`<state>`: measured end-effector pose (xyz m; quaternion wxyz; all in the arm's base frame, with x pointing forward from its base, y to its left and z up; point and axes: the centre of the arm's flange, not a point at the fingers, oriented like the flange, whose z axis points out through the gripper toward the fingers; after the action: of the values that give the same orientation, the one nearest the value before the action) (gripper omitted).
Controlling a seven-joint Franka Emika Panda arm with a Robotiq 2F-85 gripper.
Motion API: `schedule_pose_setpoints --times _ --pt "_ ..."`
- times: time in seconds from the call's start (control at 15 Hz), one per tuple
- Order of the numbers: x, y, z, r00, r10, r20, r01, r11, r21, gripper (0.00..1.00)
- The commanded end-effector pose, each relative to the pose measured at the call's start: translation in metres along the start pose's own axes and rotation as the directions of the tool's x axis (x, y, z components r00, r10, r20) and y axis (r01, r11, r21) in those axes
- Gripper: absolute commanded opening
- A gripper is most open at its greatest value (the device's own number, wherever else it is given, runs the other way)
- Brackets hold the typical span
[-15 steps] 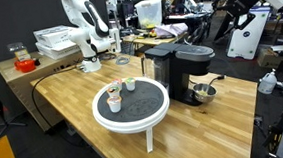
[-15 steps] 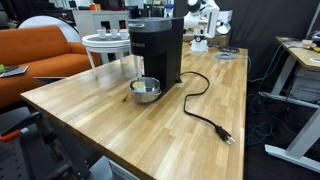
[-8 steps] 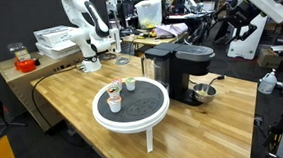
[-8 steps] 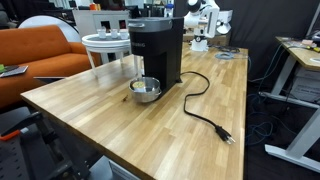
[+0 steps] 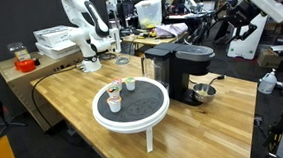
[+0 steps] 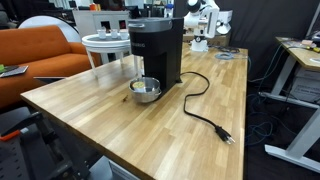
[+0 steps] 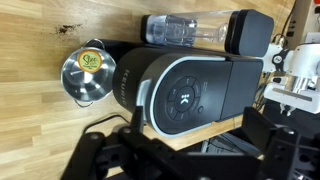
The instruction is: Lift the lid of the coffee maker
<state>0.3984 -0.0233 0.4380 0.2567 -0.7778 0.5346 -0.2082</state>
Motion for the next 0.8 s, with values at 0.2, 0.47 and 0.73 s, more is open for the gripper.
schedule_pose_setpoints --times 0.2,0.47,0.73 --pt "0.001 0.0 0.006 1.0 0.007 -0.026 -0.006 1.0 0.023 1.0" --pt "0.003 0.006 0.008 0.998 0.032 -0.061 -0.029 0.999 0.04 1.0" --pt "0.002 0.026 0.013 0.994 0.083 -0.071 -0.08 0.996 0.033 1.0"
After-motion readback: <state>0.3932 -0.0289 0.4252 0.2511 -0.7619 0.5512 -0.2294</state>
